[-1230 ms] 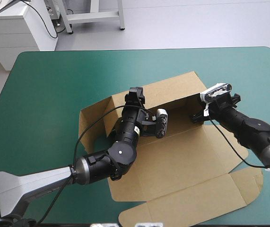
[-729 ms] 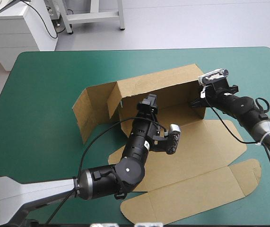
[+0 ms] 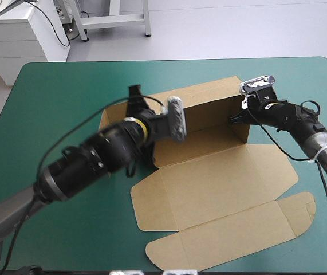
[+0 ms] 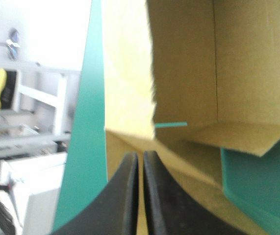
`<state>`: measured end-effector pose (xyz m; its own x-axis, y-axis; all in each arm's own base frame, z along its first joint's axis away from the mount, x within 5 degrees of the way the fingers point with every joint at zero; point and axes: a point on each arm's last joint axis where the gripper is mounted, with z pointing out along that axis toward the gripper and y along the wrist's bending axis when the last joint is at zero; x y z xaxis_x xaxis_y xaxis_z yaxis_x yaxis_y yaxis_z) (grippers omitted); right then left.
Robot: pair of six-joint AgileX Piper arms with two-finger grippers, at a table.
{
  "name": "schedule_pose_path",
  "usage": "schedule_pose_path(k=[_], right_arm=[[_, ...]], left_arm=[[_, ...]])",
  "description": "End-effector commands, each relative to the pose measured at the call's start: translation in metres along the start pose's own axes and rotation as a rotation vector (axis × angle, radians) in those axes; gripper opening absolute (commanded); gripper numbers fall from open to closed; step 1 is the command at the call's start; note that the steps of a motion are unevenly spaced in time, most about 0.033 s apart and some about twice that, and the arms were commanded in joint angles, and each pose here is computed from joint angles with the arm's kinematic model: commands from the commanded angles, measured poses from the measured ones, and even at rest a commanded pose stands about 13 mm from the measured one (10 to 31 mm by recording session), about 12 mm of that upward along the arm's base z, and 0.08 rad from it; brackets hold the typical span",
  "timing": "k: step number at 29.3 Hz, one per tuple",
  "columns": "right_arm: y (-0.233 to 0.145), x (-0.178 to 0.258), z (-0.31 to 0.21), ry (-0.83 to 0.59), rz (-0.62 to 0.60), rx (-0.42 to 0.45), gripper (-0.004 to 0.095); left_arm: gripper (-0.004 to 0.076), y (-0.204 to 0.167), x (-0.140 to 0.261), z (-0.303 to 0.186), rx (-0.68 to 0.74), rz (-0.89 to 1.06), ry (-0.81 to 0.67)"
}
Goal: Fold the box
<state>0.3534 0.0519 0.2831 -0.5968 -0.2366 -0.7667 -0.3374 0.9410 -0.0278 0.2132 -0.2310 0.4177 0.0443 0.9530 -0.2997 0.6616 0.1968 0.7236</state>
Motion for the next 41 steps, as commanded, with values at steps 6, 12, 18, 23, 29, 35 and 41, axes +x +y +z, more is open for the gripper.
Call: schedule_pose_path(k=[6, 12, 18, 23, 29, 35, 41], right_arm=[[0.003, 0.004, -0.004, 0.071, -0.018, -0.037, -0.0015], [0.004, 0.005, -0.004, 0.082, -0.022, -0.042, -0.0015], [0.004, 0.005, -0.004, 0.083, -0.022, -0.042, -0.0015], [0.003, -0.012, -0.011, 0.057, 0.031, -0.046, -0.0015], [-0.005, -0.034, -0.014, 0.308, 0.08, -0.049, -0.0015], [-0.008, -0.061, -0.023, 0.463, 0.141, -0.064, -0.0015], [-0.003, -0.08, -0.057, 0.359, 0.2, -0.055, -0.0015]], left_arm=[[0.0004, 0.089, 0.098, -0.021, 0.065, -0.542, 0.024], [-0.0008, 0.114, 0.158, -0.023, 0.084, -0.882, -0.002], [-0.0008, 0.113, 0.211, -0.019, 0.114, -1.093, 0.07], [-0.0008, 0.089, 0.239, -0.005, 0.238, -1.182, 0.199], [-0.0008, 0.062, 0.244, 0.019, 0.365, -1.261, 0.209], [-0.0008, 0.051, 0.251, 0.031, 0.363, -1.279, 0.225], [-0.0008, 0.051, 0.251, 0.031, 0.358, -1.286, 0.23]])
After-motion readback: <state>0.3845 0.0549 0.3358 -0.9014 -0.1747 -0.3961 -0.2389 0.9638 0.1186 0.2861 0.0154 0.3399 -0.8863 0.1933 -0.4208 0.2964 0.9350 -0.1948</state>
